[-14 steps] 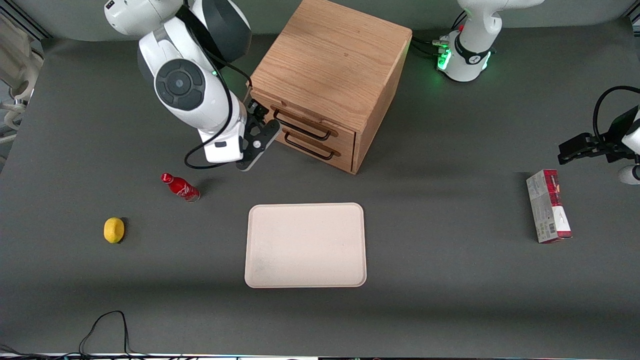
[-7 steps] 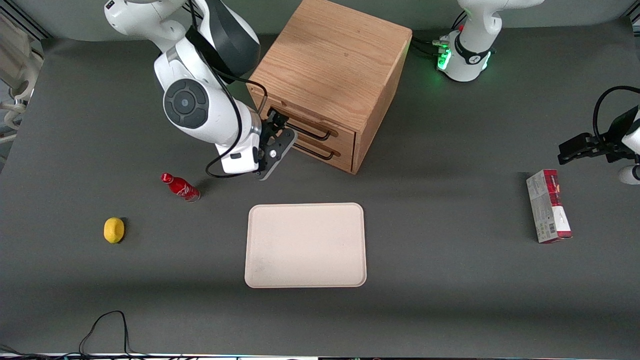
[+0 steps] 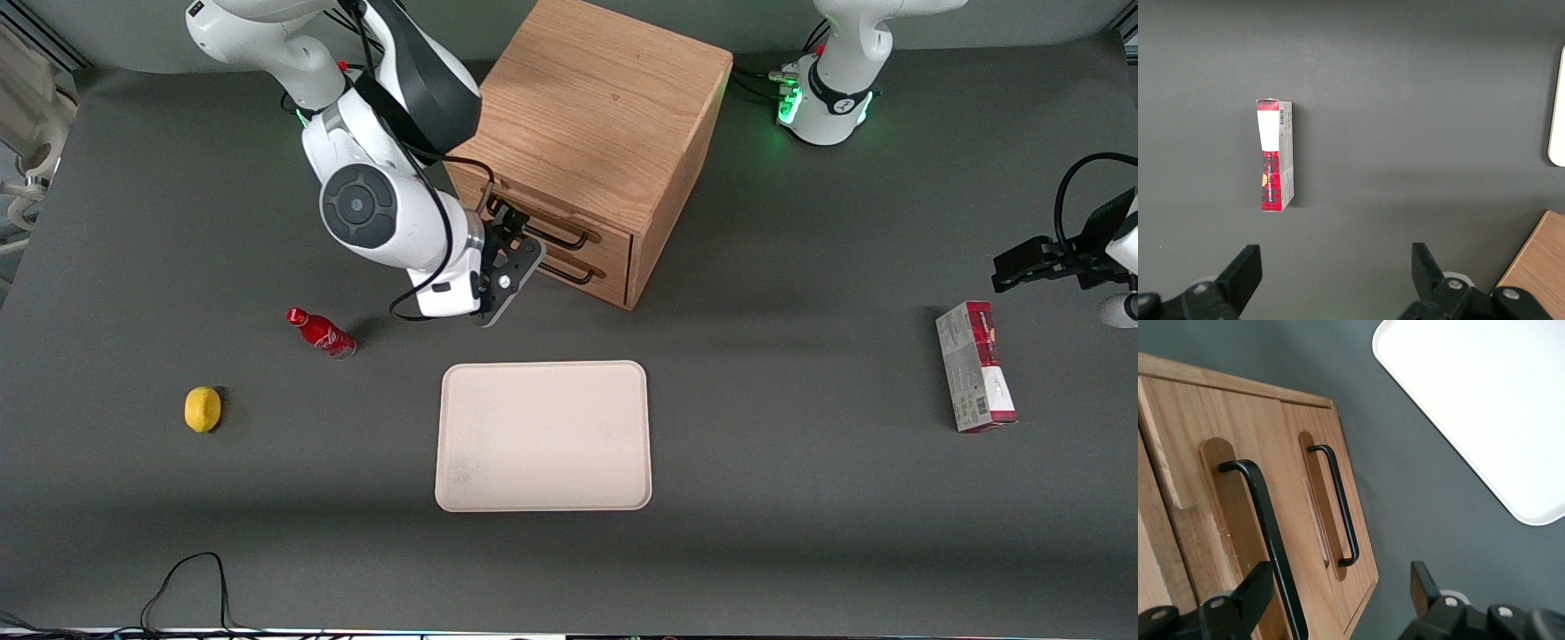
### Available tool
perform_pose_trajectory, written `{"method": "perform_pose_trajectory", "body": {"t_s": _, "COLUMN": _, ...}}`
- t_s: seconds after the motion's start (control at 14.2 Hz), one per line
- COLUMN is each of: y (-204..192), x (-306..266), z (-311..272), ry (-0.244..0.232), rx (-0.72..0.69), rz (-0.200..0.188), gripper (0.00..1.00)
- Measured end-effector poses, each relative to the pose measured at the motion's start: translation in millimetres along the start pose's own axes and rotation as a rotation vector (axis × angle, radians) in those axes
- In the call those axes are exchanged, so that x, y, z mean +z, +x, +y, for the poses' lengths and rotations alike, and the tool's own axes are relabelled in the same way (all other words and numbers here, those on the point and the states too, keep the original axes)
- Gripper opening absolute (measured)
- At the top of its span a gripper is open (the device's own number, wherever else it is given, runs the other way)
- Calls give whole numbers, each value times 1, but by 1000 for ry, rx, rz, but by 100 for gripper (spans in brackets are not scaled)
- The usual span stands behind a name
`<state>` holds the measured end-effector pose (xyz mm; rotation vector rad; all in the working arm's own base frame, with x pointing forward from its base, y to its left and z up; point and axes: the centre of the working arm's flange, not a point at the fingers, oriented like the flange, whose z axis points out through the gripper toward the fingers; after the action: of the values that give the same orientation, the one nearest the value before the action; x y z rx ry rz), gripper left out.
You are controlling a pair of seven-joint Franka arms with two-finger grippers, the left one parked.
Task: Open upper drawer
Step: 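Move the right gripper to the upper drawer's black handle, then close the right gripper around the upper drawer's black handle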
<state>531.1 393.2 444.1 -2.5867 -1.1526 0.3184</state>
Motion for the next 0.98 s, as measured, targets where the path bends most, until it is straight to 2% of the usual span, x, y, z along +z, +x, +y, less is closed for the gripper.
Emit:
{"method": "perform_pose_trajectory", "body": {"t_s": 0.21, "y": 5, "x": 21, "z": -14, "ry": 3, "rx": -20, "rz": -35, "gripper": 92}}
{"method": "perform_pose_trajectory", "body": {"t_s": 0.56, "y": 6, "x": 38, "z": -31, "ry": 6, "rx": -43, "rz": -69, "gripper": 92}}
{"method": "perform_pose_trajectory", "body": {"t_s": 0.98, "y": 2, "x": 50, "z": -26, "ry": 12, "rx": -31, "rz": -93, "gripper": 92}}
